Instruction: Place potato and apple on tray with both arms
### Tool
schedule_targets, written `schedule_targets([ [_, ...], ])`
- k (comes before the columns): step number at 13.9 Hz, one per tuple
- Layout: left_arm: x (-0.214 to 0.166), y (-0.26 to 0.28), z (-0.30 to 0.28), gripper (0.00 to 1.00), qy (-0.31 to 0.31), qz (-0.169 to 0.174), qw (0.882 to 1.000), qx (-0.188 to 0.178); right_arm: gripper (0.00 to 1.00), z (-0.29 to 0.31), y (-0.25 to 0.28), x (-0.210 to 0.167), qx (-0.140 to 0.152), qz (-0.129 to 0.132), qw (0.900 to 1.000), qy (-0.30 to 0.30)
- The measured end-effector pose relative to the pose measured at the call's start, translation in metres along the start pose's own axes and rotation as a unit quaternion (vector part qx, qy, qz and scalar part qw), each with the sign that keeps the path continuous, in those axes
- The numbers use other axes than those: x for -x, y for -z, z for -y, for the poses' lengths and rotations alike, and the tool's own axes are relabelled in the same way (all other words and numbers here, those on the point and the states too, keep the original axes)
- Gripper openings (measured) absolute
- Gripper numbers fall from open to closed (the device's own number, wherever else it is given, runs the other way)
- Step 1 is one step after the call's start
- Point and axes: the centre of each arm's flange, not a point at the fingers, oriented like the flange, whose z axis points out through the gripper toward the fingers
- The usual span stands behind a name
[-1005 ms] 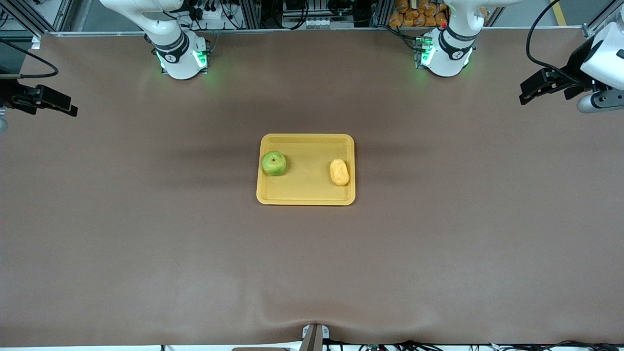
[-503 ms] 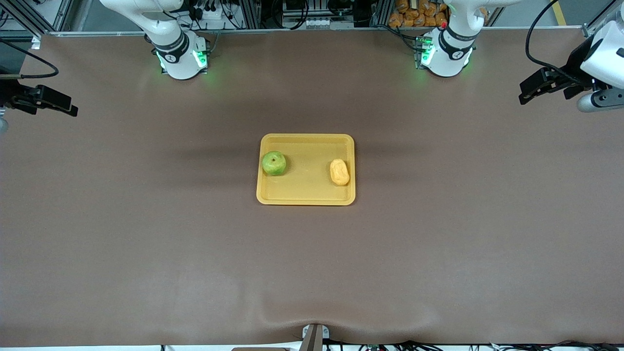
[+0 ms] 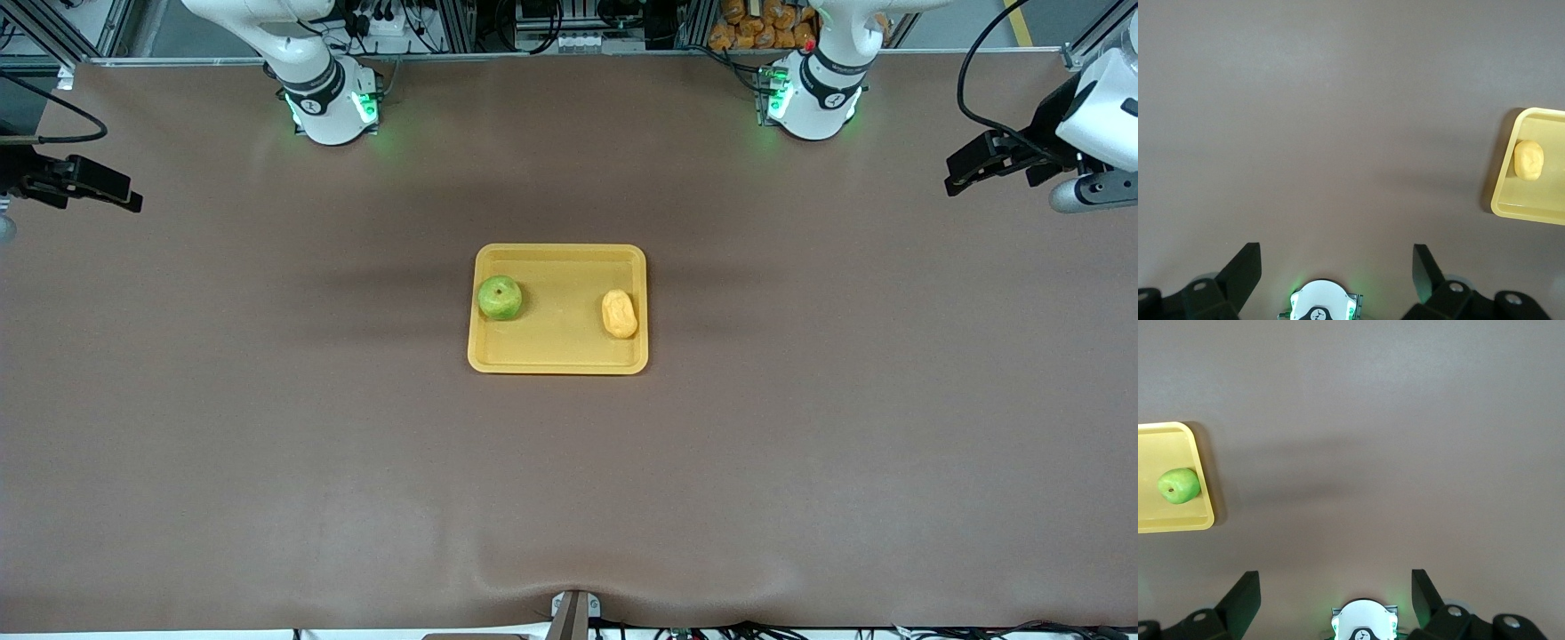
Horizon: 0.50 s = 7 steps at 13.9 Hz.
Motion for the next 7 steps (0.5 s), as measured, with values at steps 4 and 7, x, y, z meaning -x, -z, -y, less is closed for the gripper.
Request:
schedule_targets([
  [4,0.0001,0.0013,0.0001,1.00,0.000,-0.001,1.000,0.000,1.00,0.0002,-0.0002,-0.0001,0.000,0.000,1.000,0.000],
  [7,0.0001,0.0016,0.0002,1.00,0.000,-0.002,1.000,0.000,1.00,0.0003,-0.0002,-0.0001,0.000,0.000,1.000,0.000],
])
